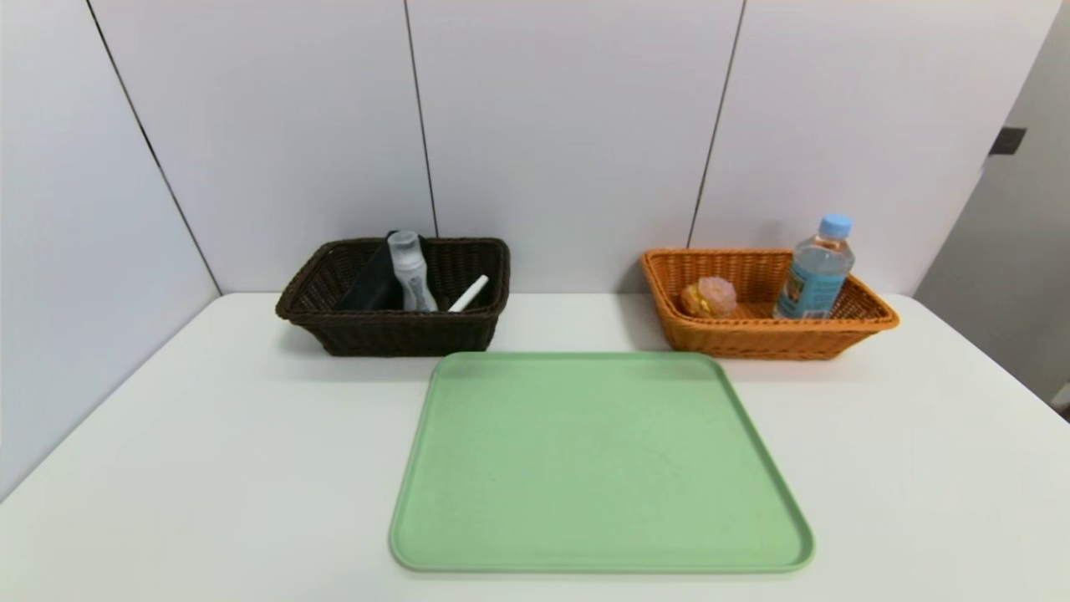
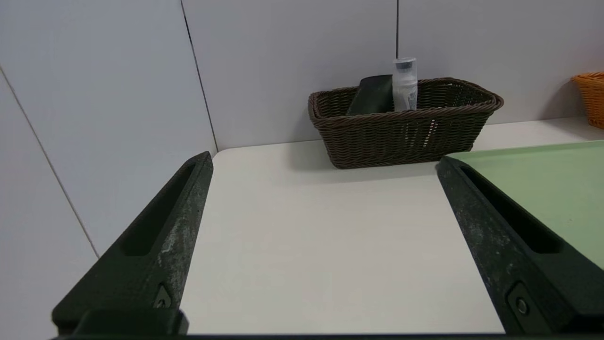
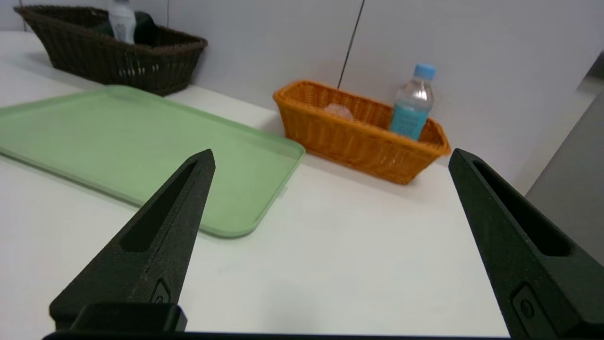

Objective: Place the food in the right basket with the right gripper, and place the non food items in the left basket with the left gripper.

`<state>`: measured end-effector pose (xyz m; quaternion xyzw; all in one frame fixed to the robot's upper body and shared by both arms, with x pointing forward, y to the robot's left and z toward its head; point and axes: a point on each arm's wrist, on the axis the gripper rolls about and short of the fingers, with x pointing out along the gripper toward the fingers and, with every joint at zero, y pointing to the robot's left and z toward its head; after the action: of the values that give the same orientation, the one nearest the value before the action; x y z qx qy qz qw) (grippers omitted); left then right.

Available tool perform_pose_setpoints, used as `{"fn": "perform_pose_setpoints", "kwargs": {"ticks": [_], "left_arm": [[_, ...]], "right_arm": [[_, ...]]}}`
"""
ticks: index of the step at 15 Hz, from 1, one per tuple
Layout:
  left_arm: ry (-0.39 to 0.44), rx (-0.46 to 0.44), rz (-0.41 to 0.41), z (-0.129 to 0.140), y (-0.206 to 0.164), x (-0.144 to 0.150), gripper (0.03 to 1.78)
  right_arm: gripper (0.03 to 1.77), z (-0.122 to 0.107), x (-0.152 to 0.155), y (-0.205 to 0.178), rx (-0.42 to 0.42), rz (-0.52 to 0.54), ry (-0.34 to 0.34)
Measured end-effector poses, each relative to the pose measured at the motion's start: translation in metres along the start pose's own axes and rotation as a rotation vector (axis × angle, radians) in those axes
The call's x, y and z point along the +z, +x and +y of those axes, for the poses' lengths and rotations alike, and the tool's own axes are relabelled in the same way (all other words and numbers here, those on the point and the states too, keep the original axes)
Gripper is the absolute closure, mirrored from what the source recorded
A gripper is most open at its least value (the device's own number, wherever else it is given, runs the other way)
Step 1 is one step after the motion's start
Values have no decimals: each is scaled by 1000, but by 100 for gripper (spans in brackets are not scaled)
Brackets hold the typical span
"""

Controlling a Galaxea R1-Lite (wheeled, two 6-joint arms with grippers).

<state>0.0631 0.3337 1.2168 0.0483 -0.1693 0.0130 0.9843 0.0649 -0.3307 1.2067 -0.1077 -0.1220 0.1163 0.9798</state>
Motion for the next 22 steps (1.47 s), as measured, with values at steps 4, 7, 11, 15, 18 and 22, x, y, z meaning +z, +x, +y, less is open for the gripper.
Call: {"fn": "perform_pose_setpoints", "kwargs": {"ticks": [4, 7, 11, 15, 18, 22], "left_arm": [[12, -2, 56, -1, 0, -6, 12], [19, 10, 131, -1, -1, -13, 12], [11, -7, 214, -2, -2, -22, 12], [-41, -42, 305, -3, -5, -31, 12], [-116, -18, 293, -3, -4, -30, 12], [-118, -17, 293, -3, -4, -29, 12]], "right_arm": [[9, -1, -11, 0, -123, 108, 21], [9, -1, -20, -2, -203, 212, 36], [9, 0, -25, -3, -199, 256, 90], [9, -1, -25, -3, -244, 244, 225], [9, -1, -25, -3, -246, 242, 236], [9, -1, -24, -3, -248, 238, 235]]}}
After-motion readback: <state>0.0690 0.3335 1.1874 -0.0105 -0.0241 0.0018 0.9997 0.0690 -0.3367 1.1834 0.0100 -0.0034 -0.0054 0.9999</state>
